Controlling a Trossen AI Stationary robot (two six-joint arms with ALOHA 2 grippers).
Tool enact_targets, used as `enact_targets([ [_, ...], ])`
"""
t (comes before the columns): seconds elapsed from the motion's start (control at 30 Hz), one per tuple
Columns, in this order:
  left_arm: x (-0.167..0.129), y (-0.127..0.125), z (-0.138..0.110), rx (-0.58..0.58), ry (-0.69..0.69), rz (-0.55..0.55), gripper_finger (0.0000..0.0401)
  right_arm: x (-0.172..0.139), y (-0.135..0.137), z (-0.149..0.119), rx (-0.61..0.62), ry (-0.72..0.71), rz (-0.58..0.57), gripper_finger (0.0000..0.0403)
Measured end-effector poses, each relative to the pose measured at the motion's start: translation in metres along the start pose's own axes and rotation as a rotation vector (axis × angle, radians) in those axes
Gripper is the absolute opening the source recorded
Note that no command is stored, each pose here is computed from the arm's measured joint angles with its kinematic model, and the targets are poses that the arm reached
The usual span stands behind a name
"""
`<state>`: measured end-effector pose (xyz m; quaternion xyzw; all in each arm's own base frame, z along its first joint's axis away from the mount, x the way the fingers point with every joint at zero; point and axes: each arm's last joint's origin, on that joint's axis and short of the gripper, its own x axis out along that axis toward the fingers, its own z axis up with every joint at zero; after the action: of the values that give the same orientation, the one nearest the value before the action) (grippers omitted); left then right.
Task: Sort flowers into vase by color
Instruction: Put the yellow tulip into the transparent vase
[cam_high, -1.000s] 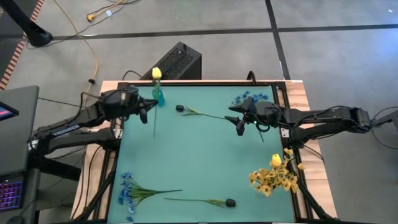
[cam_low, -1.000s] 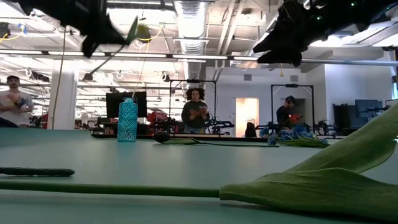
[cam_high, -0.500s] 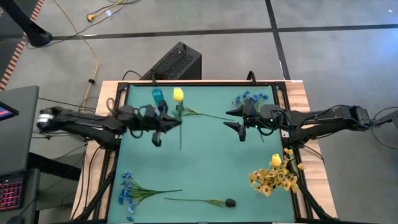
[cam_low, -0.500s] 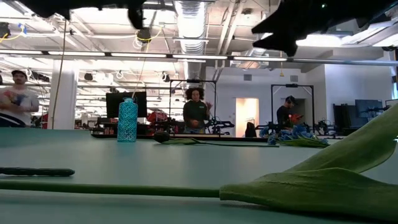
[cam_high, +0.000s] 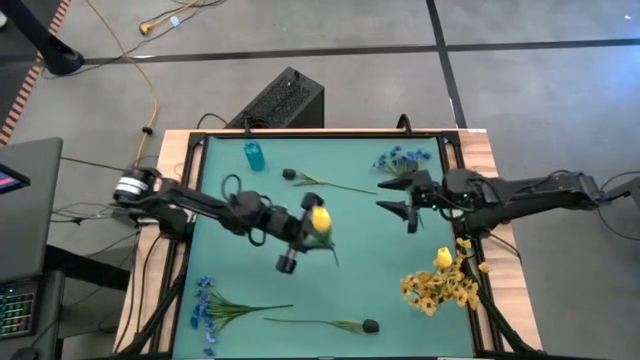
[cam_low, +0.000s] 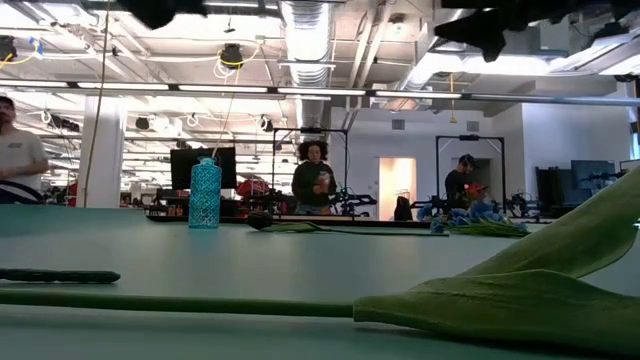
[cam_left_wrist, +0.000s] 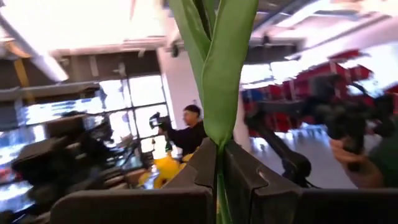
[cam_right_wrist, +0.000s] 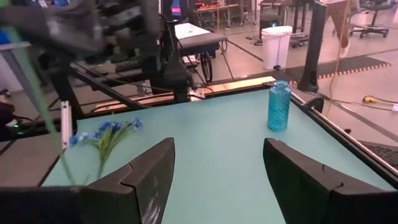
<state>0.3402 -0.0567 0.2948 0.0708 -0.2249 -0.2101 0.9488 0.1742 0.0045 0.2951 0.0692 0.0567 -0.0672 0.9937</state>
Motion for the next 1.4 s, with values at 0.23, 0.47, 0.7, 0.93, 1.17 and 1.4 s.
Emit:
enact_targets([
  [0.23,0.047,-0.008,-0.012,0.062,-0.045,-0.106,0.0000,-0.020,0.004,-0.001,0.043,0.035,0.042,0.0272],
  [0.47,0.085,-0.028,-0.028,0.134,-0.091,-0.152,0.0000,-0.034,0.008,0.000,0.041,0.030,0.089,0.0272],
  [0.7,0.125,-0.040,-0.046,0.124,-0.141,-0.163,0.0000,-0.043,0.009,-0.005,0.027,0.079,0.113,0.0272],
  [0.93,0.167,-0.053,-0.069,0.127,-0.175,-0.153,0.0000,-0.053,0.007,-0.013,0.022,0.155,0.115,0.0272],
  [1.17,0.197,-0.059,-0.088,0.185,-0.143,-0.129,0.0000,-0.067,0.002,-0.013,0.053,0.149,0.119,0.0272],
  [1.4,0.211,-0.059,-0.106,0.229,-0.087,-0.105,0.0000,-0.081,-0.003,-0.011,0.079,0.114,0.125,0.0272],
])
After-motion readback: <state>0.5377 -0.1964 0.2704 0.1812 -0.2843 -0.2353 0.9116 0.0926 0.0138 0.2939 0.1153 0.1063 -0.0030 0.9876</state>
